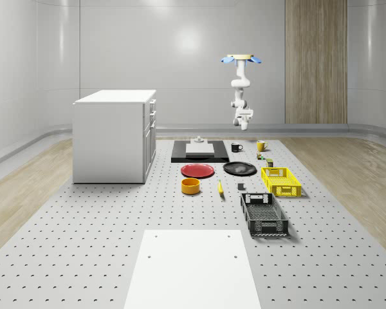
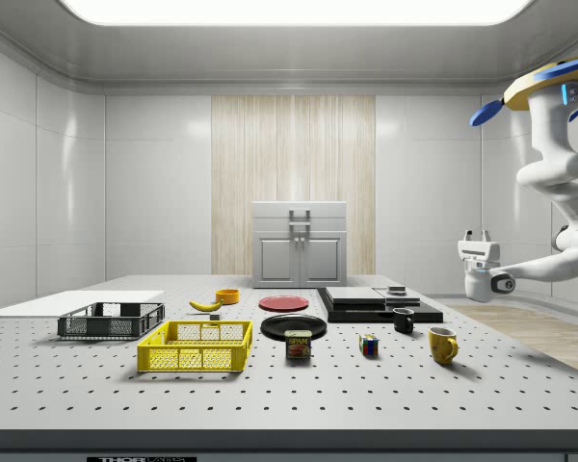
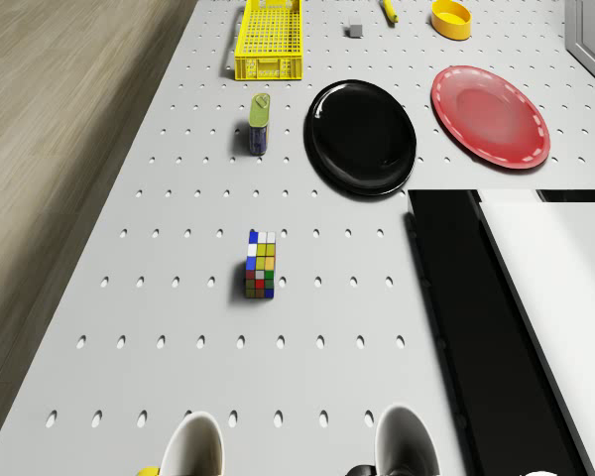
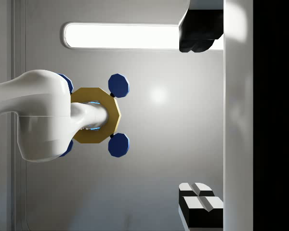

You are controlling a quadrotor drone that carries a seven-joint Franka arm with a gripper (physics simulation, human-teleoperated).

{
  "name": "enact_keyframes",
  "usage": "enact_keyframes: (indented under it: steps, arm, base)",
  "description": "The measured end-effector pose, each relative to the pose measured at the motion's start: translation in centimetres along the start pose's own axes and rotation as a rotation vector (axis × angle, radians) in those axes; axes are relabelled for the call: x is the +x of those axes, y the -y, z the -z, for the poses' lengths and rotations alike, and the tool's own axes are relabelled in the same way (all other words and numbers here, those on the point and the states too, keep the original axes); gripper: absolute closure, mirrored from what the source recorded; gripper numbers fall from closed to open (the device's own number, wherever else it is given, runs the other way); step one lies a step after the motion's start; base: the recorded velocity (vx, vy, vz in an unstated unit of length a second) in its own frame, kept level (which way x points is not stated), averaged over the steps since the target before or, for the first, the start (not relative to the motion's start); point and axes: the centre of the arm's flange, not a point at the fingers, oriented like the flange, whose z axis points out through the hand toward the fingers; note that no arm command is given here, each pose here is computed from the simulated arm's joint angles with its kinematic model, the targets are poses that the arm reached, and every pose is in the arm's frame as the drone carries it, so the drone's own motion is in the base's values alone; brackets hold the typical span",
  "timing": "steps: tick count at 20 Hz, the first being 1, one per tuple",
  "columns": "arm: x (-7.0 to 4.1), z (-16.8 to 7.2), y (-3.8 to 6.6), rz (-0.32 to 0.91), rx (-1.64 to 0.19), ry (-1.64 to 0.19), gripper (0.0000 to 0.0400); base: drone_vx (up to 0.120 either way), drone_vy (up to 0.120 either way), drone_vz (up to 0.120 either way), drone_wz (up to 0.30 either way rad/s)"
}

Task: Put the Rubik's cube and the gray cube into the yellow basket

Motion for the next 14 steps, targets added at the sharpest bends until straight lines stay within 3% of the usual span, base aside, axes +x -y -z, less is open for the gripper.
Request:
enact_keyframes:
  steps: [14]
  arm:
    - [-0.1, 0.05, -0.04, 0.0, 0.005, -0.01, 0.0]
  base:
    - [0.12, 0.114, 0.0, 0.0]
